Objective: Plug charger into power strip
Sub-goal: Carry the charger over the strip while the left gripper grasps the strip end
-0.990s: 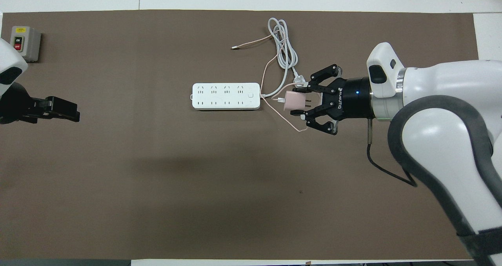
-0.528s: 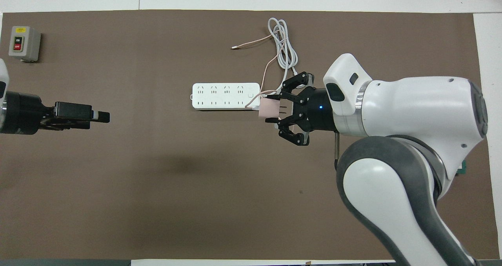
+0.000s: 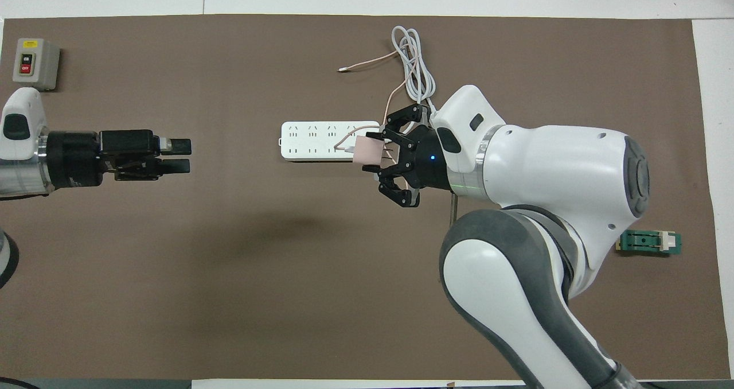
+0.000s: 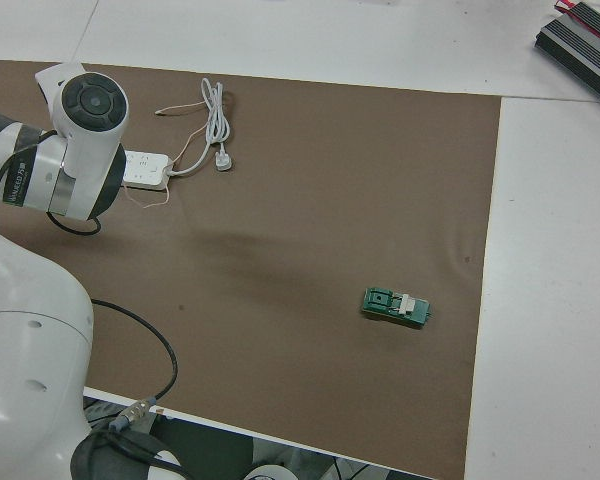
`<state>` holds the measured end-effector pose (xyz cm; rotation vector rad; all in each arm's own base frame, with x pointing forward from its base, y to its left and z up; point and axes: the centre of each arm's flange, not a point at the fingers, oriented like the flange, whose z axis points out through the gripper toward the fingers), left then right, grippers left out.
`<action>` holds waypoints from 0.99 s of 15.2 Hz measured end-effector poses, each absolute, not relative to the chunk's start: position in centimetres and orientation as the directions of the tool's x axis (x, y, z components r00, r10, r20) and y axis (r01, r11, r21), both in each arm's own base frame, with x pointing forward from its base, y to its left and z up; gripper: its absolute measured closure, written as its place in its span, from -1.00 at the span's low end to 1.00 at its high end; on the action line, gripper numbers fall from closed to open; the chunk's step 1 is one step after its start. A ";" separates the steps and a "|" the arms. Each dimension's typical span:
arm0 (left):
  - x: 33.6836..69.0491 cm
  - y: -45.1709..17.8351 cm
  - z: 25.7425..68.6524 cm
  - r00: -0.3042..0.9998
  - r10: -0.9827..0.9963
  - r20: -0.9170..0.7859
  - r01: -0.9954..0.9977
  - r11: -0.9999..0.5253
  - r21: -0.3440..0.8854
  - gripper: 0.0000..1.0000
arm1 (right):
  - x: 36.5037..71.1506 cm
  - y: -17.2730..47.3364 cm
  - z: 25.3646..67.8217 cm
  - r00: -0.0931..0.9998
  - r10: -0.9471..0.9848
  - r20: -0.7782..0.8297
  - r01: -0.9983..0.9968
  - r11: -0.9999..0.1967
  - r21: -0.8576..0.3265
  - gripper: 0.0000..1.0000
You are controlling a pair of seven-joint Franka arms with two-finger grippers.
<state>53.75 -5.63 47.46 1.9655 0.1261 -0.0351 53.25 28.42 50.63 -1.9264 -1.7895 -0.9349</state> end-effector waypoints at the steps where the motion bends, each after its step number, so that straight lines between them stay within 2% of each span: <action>1: 54.2 -6.6 46.8 0.993 0.074 -0.092 0.111 -0.330 0.937 -1.00 | 53.4 28.9 50.5 -0.007 0.741 0.671 0.974 -0.148 0.174 0.01; 8: 56.5 -13.4 41.0 0.992 0.031 -0.123 0.127 -0.140 0.982 -1.00 | 53.8 33.4 49.2 0.002 0.731 0.682 0.959 -0.194 0.206 0.01; 15: 57.7 -15.8 41.0 0.995 -0.004 -0.102 0.100 -0.128 0.987 -1.00 | 54.2 35.5 48.1 0.000 0.727 0.687 0.955 -0.203 0.215 0.01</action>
